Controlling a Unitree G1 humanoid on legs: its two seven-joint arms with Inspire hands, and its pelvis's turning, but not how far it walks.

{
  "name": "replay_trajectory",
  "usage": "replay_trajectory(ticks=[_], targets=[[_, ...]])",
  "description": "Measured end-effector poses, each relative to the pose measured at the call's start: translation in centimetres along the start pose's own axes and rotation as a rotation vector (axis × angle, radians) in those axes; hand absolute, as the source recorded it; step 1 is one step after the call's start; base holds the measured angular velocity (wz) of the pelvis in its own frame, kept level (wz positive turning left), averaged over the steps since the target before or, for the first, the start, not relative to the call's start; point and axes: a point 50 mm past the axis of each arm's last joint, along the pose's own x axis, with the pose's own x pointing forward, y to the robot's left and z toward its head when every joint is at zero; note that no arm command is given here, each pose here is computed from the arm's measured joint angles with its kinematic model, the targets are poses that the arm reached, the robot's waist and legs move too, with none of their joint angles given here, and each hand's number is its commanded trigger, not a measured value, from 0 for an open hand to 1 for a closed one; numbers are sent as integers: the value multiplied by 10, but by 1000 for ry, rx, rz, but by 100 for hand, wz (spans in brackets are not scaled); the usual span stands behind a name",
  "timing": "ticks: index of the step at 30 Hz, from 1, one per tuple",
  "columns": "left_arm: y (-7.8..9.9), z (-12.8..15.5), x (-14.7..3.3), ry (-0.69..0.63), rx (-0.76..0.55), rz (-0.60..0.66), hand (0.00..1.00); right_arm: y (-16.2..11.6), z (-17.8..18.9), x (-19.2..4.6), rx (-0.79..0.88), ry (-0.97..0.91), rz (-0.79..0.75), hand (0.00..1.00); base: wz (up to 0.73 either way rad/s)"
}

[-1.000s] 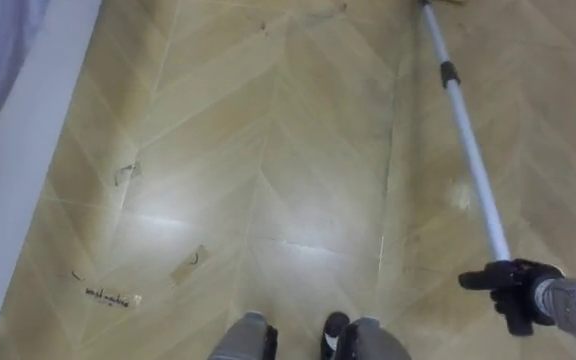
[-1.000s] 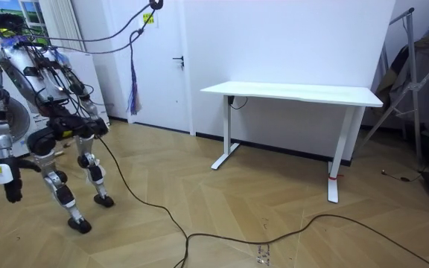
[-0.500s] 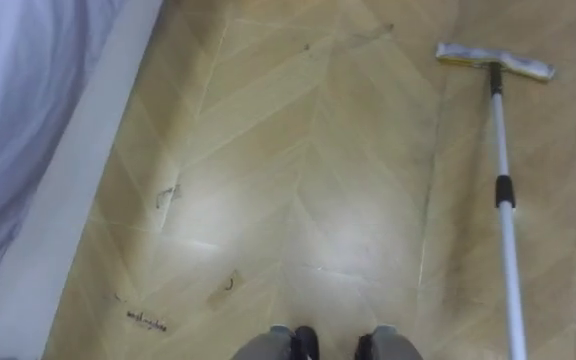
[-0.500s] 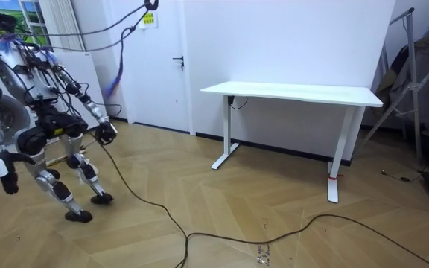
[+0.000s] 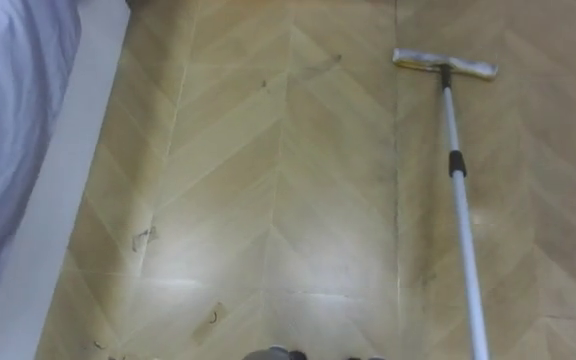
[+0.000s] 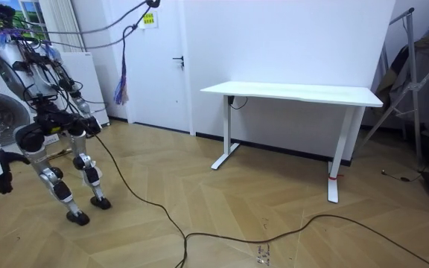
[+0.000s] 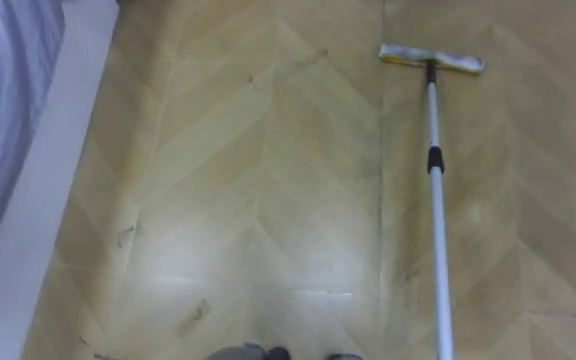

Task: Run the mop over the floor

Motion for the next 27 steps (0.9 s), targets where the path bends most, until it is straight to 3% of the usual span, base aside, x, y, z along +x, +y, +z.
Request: replay_trajectory(ticks=[4, 8, 13, 27], targets=[[0, -1, 0, 10, 3, 31, 0, 0, 3, -1, 30, -18, 23, 100, 40], [4, -19, 0, 68, -9, 76, 0, 4, -41, 6, 35, 70, 50, 100, 3], [9, -12, -2, 14, -72, 112, 0, 8, -100, 8, 37, 144, 77, 100, 1], [-1, -5, -2, -47, -95, 118, 0, 28, -125, 7, 36, 167, 148, 100, -10]])
